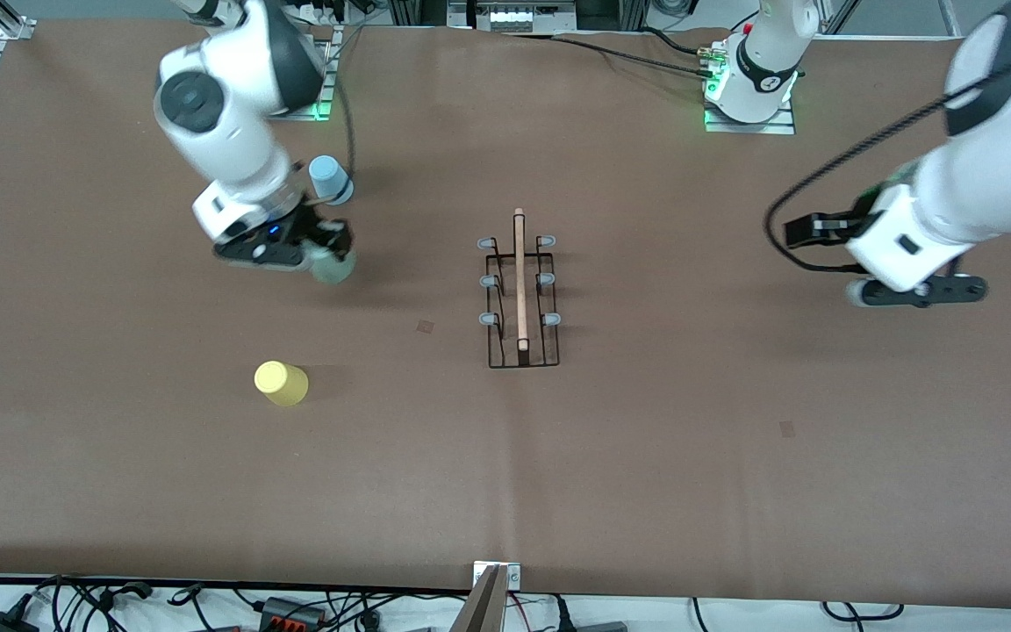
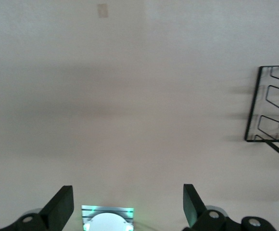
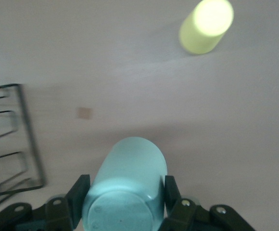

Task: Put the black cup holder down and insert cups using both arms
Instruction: 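Carry the teal cup with the right gripper onto a rack peg, then release the teal cup and move the right gripper to the yellow cup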

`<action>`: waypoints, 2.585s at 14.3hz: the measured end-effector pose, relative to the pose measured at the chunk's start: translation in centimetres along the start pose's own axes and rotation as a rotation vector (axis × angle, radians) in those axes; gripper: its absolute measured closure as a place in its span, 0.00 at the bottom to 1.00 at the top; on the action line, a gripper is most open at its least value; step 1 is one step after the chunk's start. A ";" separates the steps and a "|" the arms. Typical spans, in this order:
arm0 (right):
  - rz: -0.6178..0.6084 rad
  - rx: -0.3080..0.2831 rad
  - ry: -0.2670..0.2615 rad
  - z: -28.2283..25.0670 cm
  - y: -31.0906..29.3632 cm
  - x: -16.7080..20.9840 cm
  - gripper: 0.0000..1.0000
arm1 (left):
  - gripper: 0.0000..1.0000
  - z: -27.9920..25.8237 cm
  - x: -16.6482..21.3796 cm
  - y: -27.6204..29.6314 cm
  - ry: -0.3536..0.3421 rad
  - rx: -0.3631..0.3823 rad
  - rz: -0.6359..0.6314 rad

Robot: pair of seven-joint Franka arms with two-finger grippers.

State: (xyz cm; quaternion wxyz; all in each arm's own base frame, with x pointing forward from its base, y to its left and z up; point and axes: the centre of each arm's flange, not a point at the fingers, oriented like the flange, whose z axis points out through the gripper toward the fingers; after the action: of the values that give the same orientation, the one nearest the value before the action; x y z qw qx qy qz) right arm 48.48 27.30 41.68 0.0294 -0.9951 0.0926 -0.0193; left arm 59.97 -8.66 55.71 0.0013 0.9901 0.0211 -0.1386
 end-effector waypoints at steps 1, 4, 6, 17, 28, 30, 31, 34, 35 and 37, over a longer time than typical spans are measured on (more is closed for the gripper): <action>0.038 0.015 0.006 -1.1 -2.5 -1.3 0.33 | 0.00 0.2 0.3 -1.4 -0.005 0.002 0.017; 0.142 0.051 -0.005 -1.6 -8.9 -5.6 0.33 | 0.00 1.4 1.2 -6.0 0.032 0.024 0.098; 0.181 0.089 -0.013 -0.8 -12.7 -8.3 0.33 | 0.00 1.5 0.5 -7.2 0.136 0.028 0.127; 0.196 0.115 -0.014 5.5 -16.2 -9.5 0.33 | 0.00 -0.9 -4.7 -6.5 0.298 0.032 0.120; 0.216 0.134 -0.013 7.2 -16.1 -8.0 0.00 | 0.00 -1.9 -5.1 -5.4 0.312 0.033 0.130; 0.213 0.103 0.000 6.3 -14.2 -5.6 0.00 | 0.00 -1.9 -5.1 -5.4 0.311 0.033 0.130; 0.179 0.067 -0.001 5.7 -12.3 -3.8 0.00 | 0.00 -1.9 -5.1 -5.4 0.310 0.033 0.130; 0.044 -0.020 -0.029 4.4 -3.8 3.1 0.00 | 0.00 -1.9 -5.1 -5.4 0.309 0.033 0.130; 0.005 -0.029 -0.033 4.3 -0.8 5.4 0.00 | 0.00 -1.9 -5.1 -5.4 0.309 0.033 0.130; -0.075 -0.038 -0.044 5.1 5.1 9.4 0.00 | 0.00 -1.9 -5.1 -5.4 0.309 0.033 0.130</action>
State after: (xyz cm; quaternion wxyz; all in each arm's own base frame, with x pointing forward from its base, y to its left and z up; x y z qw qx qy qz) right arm 56.97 20.81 36.56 0.0116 -0.9984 0.0548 0.0030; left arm 55.35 -3.51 58.97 -0.0093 0.9988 -0.0454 0.0152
